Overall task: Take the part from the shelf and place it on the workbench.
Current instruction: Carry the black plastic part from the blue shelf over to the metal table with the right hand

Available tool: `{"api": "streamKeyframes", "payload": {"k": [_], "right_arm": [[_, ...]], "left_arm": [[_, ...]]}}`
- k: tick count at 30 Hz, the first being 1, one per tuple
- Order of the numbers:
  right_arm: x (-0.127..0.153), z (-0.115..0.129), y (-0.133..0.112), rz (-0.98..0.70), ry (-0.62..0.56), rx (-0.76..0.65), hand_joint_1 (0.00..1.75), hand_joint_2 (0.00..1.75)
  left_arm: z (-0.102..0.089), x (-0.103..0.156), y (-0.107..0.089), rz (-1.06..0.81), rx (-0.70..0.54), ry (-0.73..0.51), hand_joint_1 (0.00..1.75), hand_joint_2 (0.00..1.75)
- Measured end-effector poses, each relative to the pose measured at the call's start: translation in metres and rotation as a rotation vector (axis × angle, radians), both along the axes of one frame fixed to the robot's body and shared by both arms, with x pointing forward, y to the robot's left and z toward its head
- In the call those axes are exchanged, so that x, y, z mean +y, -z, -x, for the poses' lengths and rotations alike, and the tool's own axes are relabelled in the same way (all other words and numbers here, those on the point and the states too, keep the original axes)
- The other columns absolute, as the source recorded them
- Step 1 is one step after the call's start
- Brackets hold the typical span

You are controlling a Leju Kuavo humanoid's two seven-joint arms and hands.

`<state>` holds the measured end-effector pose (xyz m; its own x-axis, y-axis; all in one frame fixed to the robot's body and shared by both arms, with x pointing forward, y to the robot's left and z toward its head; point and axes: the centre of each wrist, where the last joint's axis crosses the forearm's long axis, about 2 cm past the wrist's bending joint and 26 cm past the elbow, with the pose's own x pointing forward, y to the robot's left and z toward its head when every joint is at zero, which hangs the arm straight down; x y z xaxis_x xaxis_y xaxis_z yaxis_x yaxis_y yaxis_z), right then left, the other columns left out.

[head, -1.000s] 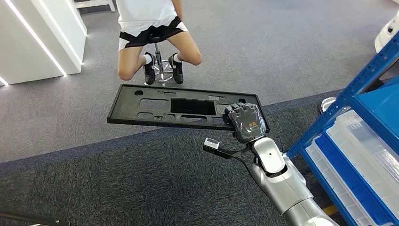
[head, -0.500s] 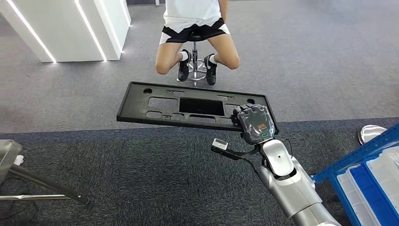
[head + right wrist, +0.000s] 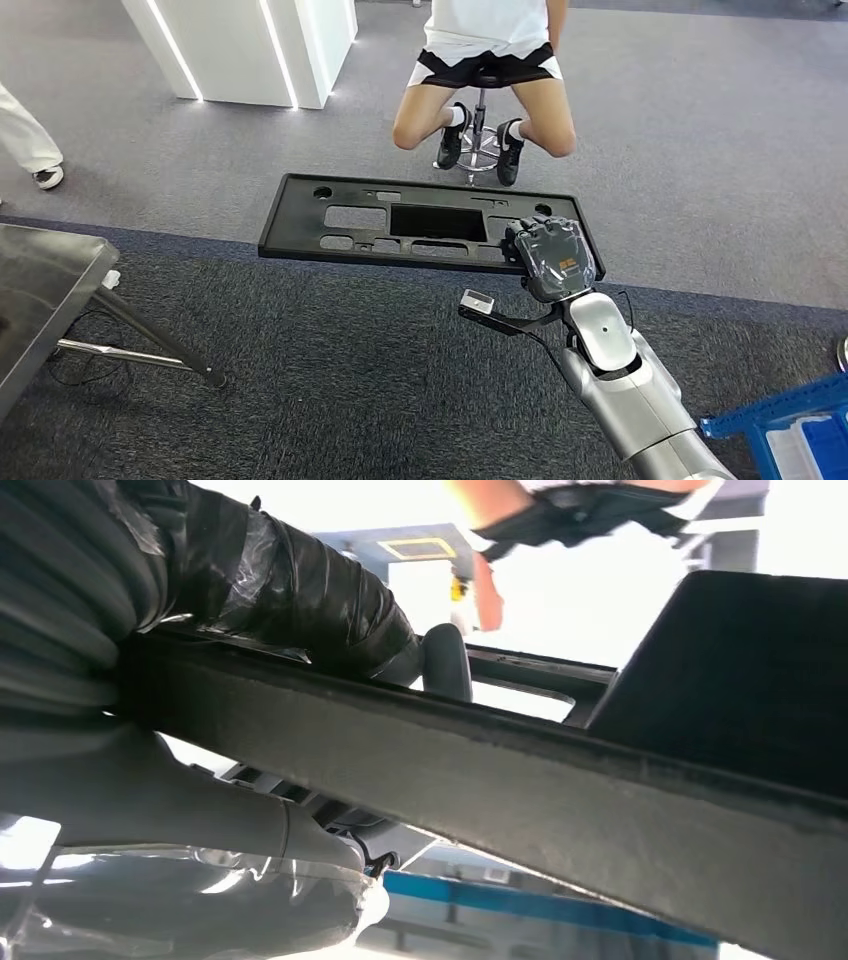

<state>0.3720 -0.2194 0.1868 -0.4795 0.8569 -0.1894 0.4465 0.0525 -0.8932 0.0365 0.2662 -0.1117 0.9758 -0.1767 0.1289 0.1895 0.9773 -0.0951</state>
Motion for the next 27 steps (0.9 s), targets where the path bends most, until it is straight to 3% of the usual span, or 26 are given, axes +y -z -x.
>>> {"api": "streamKeyframes", "payload": {"k": [27], "right_arm": [[0.025,0.002,-0.010,-0.016,-0.030,-0.012,1.75,1.75]], "left_arm": [[0.005,-0.006,0.000,0.005,0.010,-0.067,0.00,1.75]]}}
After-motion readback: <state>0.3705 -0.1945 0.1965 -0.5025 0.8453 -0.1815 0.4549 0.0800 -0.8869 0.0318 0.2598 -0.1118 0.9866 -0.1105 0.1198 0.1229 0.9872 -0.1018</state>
